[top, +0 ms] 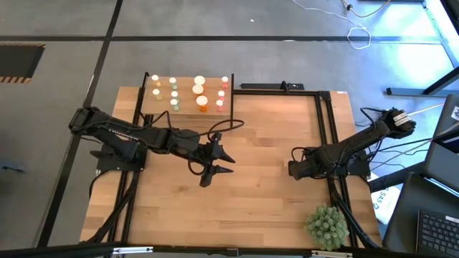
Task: Pick and place medicine bottles onto shelf by color
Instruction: Put the yellow pill on the shelf aligned with the yellow pill on the shelf
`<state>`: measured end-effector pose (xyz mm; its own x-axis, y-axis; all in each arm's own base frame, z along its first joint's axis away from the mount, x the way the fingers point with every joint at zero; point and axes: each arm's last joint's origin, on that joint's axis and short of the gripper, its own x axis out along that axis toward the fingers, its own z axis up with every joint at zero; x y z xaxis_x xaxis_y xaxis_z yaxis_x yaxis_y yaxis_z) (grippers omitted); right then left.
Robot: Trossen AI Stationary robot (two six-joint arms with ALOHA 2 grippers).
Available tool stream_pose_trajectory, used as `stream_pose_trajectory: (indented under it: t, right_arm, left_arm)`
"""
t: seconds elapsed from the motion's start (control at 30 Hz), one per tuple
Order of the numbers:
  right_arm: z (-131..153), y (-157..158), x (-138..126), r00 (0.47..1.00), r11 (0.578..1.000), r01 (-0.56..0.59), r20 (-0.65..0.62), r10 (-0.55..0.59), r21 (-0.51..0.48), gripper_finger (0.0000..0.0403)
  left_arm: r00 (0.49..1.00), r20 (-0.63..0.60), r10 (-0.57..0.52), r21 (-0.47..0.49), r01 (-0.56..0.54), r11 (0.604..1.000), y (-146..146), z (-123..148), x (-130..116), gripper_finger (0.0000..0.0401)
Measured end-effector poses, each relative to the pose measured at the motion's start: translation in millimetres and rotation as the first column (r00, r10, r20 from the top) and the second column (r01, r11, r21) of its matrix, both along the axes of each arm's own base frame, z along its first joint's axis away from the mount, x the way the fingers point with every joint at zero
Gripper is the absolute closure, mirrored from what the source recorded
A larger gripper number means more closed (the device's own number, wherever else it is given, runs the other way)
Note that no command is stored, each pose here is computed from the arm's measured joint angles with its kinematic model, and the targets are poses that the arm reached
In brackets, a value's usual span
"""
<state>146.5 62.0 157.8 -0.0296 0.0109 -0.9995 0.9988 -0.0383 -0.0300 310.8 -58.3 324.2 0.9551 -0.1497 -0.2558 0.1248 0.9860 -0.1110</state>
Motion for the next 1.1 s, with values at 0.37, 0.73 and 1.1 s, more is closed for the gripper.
stream_pose_trajectory:
  t: [0.37,0.73,1.1]
  right_arm:
    - [1,-1,-1,1.0,1.0,-0.003,-0.013,0.003,-0.007,0.0261]
    - [1,0,-1,0.999,0.999,-0.032,-0.013,0.032,0.003,0.0286]
    - [23,5,15,0.988,0.992,-0.127,0.09,0.128,-0.015,0.0289]
  left_arm:
    - [1.0,0.0,0.0,0.0,0.0,1.0,0,0,0,0.025]
    - [1.0,-0.001,0.001,-0.004,-0.001,1.0,0,0,0,0.025]
    - [1.0,-0.011,0.003,-0.027,-0.003,1.0,-1,-1,0,0.025]
